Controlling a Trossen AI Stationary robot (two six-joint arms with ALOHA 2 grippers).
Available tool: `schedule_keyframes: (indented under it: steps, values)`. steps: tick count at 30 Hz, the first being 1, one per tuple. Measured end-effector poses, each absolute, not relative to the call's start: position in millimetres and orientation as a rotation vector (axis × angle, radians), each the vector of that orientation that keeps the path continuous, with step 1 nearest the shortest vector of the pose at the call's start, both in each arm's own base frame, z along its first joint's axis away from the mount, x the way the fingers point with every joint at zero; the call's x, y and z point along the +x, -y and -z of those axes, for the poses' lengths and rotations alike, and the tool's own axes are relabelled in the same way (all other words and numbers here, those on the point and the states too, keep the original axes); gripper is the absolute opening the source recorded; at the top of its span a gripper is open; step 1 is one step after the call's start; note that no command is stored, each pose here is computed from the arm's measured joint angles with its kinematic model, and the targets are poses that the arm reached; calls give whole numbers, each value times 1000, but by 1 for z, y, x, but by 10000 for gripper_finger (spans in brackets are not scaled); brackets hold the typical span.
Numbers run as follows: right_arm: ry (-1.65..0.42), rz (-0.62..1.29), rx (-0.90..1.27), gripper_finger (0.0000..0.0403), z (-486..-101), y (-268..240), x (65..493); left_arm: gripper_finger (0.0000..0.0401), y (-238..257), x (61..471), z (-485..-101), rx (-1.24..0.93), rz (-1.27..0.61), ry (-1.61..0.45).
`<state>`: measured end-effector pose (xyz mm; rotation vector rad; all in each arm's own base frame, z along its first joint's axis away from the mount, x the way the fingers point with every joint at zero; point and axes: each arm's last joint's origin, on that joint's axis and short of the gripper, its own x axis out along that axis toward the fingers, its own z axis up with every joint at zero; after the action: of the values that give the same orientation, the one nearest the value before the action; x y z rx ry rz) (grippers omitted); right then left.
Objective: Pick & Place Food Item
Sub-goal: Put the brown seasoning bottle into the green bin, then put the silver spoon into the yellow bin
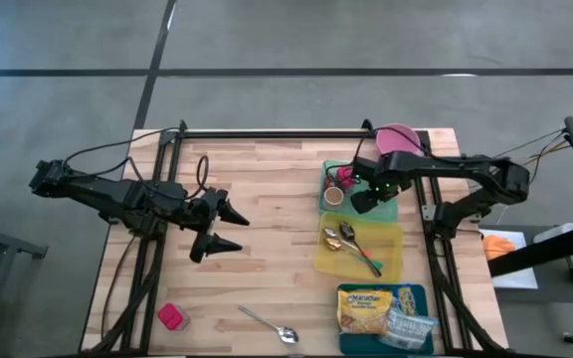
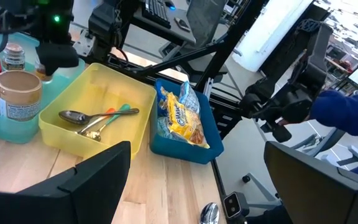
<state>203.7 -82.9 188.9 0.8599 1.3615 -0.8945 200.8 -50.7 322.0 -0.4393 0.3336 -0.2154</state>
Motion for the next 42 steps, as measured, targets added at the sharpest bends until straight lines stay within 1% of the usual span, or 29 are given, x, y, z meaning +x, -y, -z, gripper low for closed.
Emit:
schedule_keyframes:
  steps: [6,19,21,26,30,32,34,42]
  values:
    - [-1396,835,879,168,-179,88,209,377,51,201,-322,-446,214,-338]
    - [-1434,813,866,170,-171,94,211,377,51,201,-316,-444,208,-361]
    - [-1434,814,866,196,-170,94,211,377,51,202,-316,-444,209,-363]
    - [-1433,815,866,291,-170,94,211,377,51,202,-316,-444,210,-363]
    - [-1431,815,866,341,-170,94,211,377,51,202,-316,-444,209,-363]
    - [-1429,821,861,356,-170,94,211,377,51,202,-316,-444,210,-363]
    - [-1426,824,859,363,-171,94,211,377,51,201,-316,-445,216,-365]
    - [-1352,815,865,366,-186,89,208,377,54,201,-316,-465,300,-389]
